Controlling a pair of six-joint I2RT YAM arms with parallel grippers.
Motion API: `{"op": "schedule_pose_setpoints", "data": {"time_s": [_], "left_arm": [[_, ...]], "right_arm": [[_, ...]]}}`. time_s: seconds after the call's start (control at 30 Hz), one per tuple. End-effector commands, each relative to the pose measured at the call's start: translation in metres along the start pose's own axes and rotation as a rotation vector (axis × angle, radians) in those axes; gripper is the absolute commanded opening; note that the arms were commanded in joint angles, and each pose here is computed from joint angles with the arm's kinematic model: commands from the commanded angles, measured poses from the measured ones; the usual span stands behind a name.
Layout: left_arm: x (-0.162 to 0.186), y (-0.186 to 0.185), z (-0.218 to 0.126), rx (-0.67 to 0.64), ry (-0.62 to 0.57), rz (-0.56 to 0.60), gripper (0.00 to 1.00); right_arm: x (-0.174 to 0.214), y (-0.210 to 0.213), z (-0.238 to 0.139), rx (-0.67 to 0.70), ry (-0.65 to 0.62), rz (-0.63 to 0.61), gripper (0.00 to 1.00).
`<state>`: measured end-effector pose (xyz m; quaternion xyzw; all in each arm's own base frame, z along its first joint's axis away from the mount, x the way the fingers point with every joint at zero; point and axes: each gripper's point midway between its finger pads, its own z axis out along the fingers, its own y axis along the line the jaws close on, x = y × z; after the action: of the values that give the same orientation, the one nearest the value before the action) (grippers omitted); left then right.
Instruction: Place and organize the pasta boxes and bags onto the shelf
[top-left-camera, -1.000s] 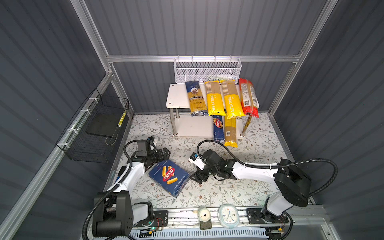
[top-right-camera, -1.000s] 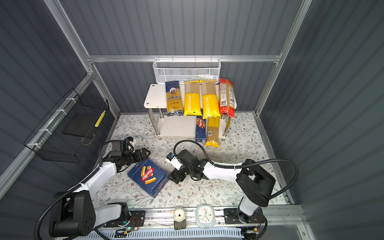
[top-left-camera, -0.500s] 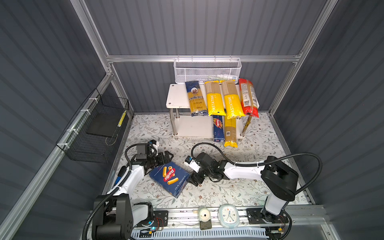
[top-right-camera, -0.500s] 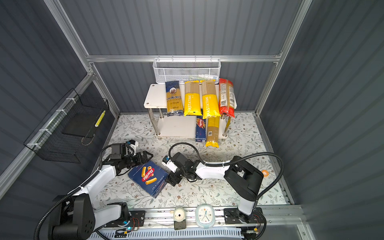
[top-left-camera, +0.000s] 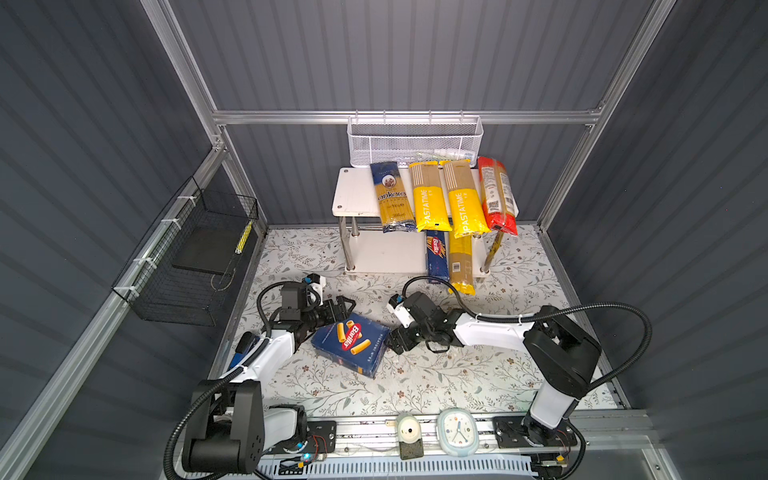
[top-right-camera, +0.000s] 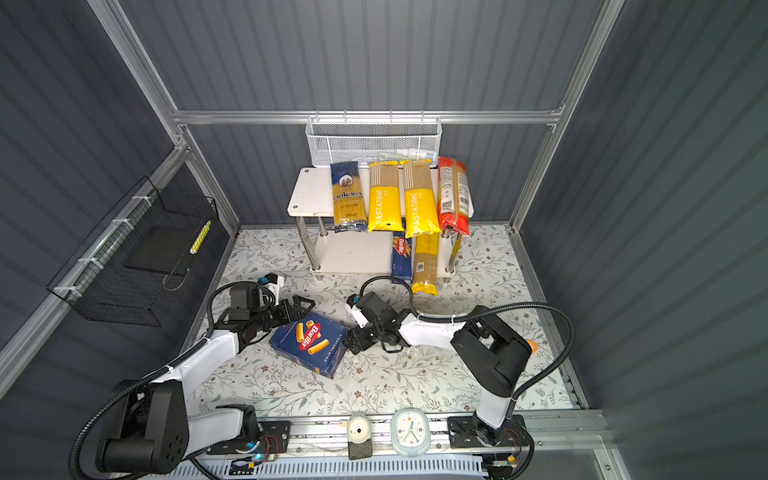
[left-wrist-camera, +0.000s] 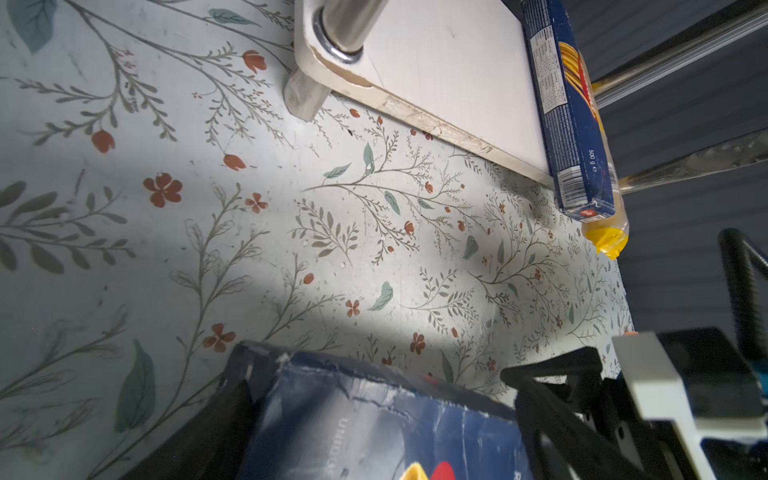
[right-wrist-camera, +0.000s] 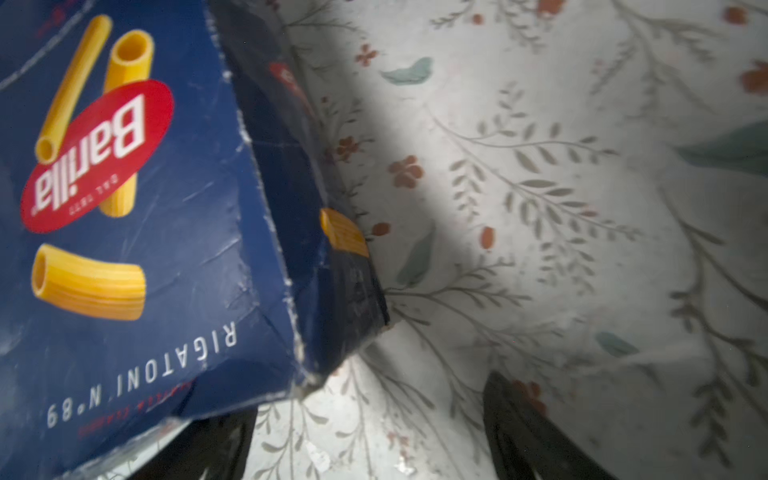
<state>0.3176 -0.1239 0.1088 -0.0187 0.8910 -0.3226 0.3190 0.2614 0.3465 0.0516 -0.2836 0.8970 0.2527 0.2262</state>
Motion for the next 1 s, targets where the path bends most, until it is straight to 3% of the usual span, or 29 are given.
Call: {"op": "schedule_pose_setpoints", "data": {"time_s": [0.0, 0.2, 0.33, 0.4, 0.77, 0.97], "left_arm": [[0.032, -0.031, 0.003, 0.119, 0.136, -0.065, 1.00], [0.034, -0.017, -0.014, -0.006, 0.113, -0.026, 0.99], [0.028, 0.005, -0.030, -0.167, 0.051, 0.018, 0.99], [0.028, 0.008, -0.033, -0.187, 0.042, 0.018, 0.99], [0.057, 0.002, -0.027, -0.070, 0.057, -0.044, 0.99], [0.068, 0.002, -0.031, -0.039, 0.042, -0.028, 0.99]], "right_arm": [[-0.068, -0.004, -0.029, -0.020, -0.252, 0.092, 0.86], [-0.054, -0.040, -0.057, 0.014, -0.279, 0.165, 0.87], [-0.035, -0.035, -0.067, 0.001, -0.236, 0.148, 0.88], [-0.024, -0.029, -0.070, -0.035, -0.220, 0.161, 0.88], [-0.005, 0.025, -0.056, -0.253, -0.185, 0.195, 0.87], [-0.002, 0.029, -0.043, -0.275, -0.166, 0.223, 0.87]]}}
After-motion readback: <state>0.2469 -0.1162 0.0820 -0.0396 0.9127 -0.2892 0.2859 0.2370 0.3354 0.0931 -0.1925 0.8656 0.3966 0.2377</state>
